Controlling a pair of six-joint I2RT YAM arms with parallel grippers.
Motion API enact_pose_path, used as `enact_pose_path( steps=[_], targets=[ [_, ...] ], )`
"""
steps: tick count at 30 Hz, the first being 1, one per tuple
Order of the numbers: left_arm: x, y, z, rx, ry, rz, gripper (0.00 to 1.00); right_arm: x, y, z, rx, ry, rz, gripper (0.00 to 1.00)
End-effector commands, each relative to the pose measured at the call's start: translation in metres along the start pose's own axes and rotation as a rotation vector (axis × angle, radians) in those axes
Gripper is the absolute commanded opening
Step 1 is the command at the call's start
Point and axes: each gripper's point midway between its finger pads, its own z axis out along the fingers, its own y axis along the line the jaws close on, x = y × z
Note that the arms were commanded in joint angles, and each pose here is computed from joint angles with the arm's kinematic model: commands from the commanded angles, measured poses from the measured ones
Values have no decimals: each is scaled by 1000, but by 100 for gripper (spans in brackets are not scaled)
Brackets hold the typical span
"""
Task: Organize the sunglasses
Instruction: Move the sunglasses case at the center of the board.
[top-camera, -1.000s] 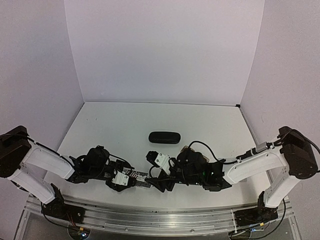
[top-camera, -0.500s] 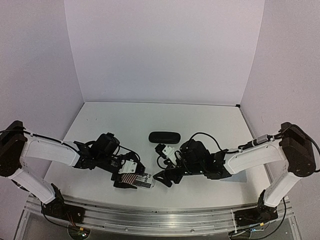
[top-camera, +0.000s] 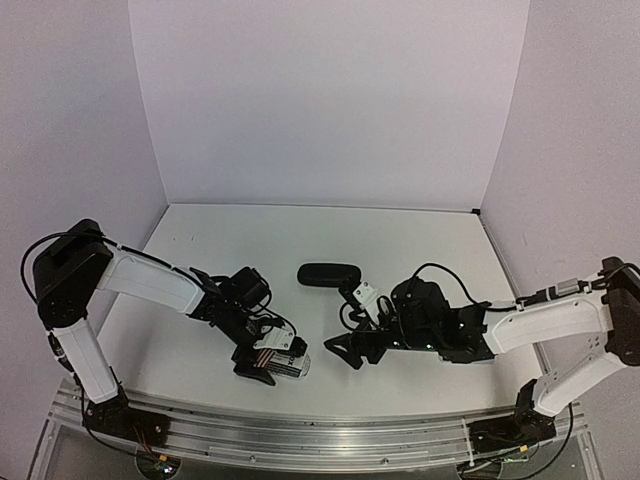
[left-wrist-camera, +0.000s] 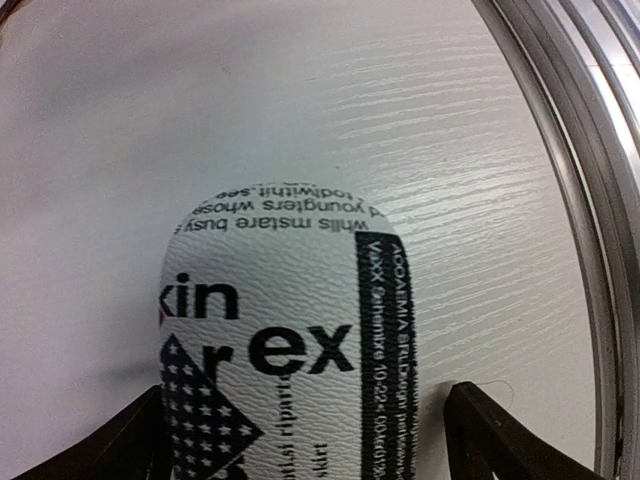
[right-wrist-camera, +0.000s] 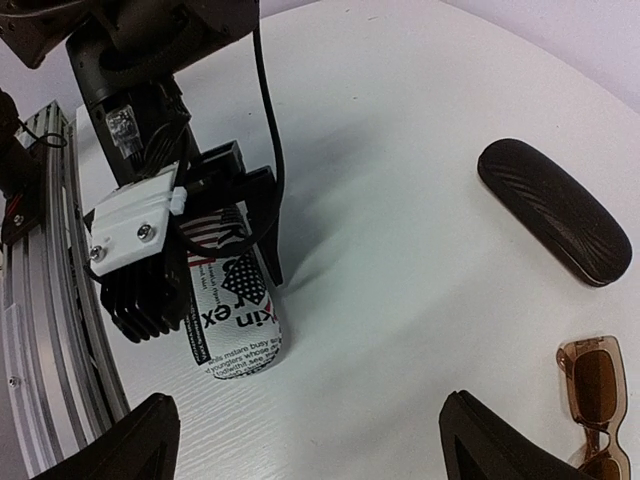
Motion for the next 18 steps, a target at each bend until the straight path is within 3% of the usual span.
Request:
enact_pose_path(
  steps=[1,9,18],
  targets=[
    [1,22,0,-72,39,67,85,-10,-5,-11,33,-52,19,92],
    [11,27,-7,-107,82,92,52,-12,-13,-15,72,-74,14,92],
    [75,110,-64,-163,80,14,48,-25,-30,-6,84,-82,7,93]
  ],
)
